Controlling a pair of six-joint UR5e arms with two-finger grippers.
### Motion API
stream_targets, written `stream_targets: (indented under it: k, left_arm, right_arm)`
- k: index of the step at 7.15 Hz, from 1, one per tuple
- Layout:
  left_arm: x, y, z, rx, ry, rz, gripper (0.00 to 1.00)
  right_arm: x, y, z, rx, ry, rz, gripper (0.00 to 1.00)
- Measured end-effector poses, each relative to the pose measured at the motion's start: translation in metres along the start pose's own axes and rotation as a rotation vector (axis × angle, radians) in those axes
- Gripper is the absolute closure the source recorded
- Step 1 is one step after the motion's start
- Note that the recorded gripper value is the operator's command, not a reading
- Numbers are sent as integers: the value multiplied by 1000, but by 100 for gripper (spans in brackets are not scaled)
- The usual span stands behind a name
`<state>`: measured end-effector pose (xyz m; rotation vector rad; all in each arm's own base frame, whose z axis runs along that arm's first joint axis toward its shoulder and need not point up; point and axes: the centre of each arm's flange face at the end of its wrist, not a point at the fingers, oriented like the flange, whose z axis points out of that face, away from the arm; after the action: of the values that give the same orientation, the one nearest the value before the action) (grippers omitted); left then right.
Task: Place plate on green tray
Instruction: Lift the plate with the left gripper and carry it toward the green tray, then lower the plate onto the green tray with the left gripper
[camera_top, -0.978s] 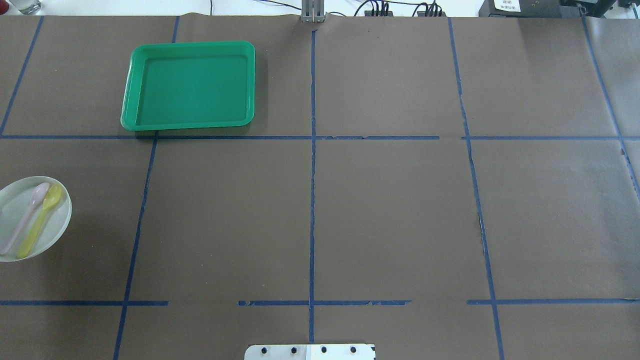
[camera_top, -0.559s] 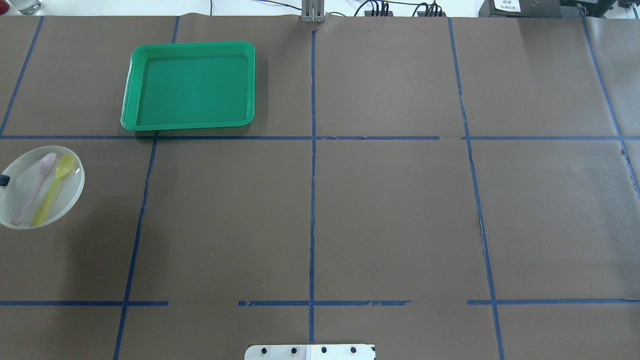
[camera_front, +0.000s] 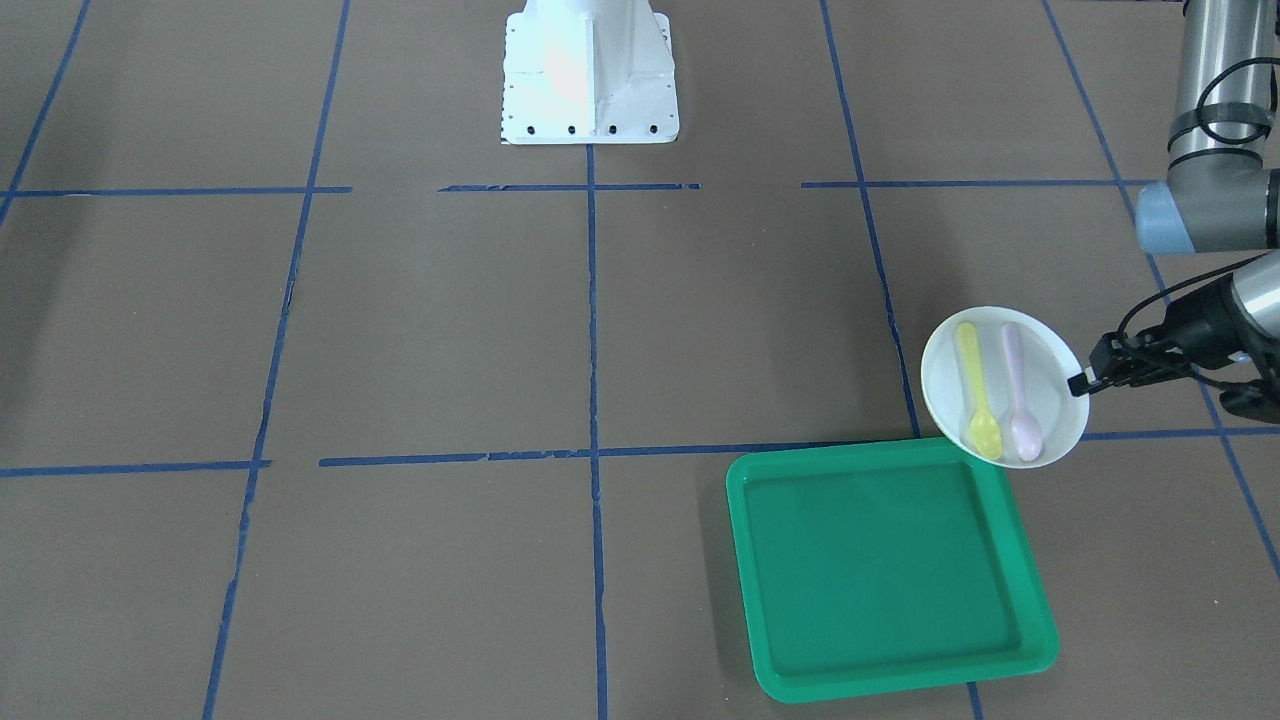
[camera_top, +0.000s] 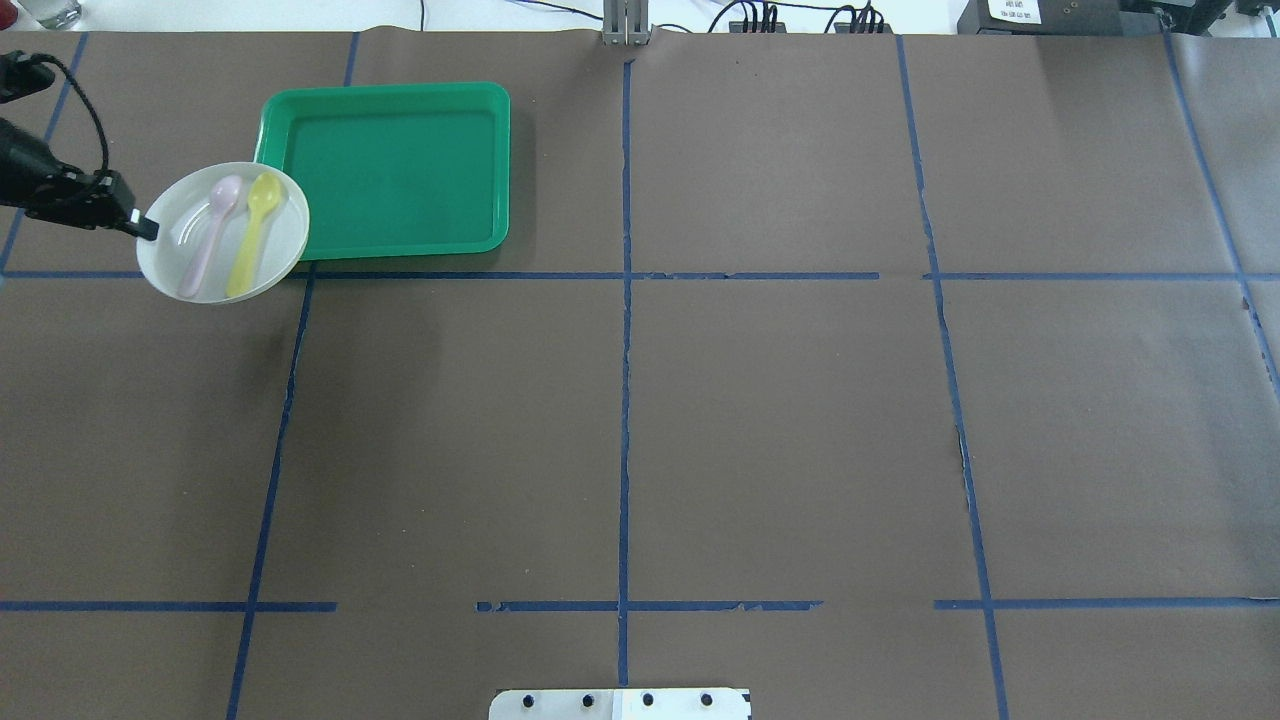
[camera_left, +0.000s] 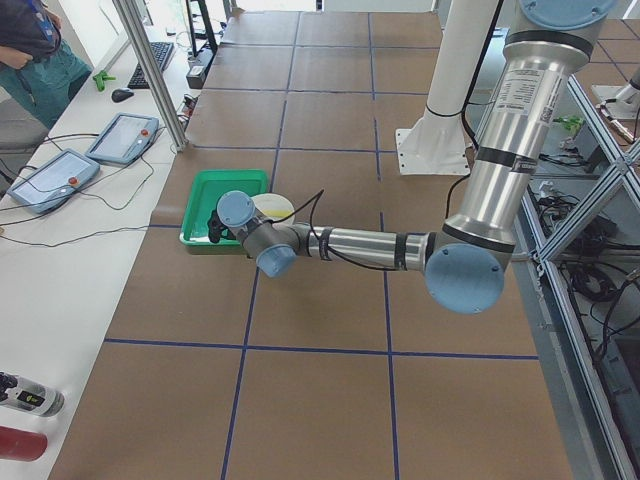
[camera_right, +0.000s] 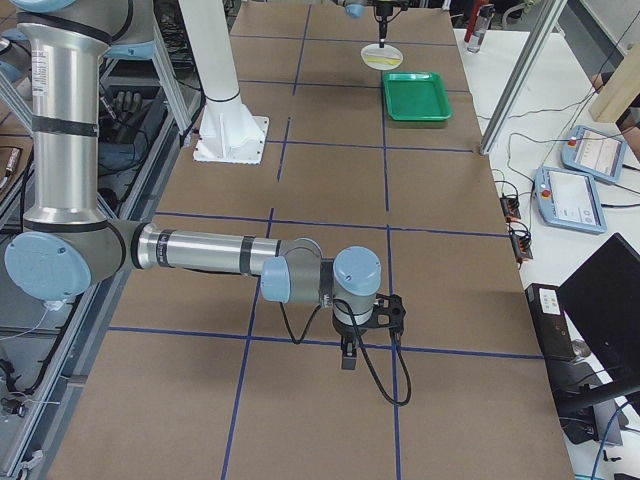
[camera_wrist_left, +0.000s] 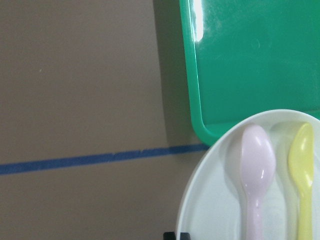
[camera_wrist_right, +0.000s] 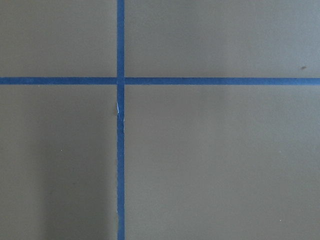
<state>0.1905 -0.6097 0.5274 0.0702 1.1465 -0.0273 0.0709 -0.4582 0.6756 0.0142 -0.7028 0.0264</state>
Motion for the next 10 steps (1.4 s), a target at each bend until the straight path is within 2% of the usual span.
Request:
stream_targets:
  k: [2,5,8,10]
  left_arm:
    - [39,-41,30,27,-35,-69,100]
    - [79,-73,51,40,-18,-248,100]
    - [80,-77,86,121,10,-370,100]
    - [91,-70,112,171,16,-412,100]
  right_arm:
    - [0,0,0,1,0,-1,0]
    - [0,0,0,0,0,0,0]
    - [0,0,0,0,0,-1,0]
    - [0,0,0,0,0,0,0]
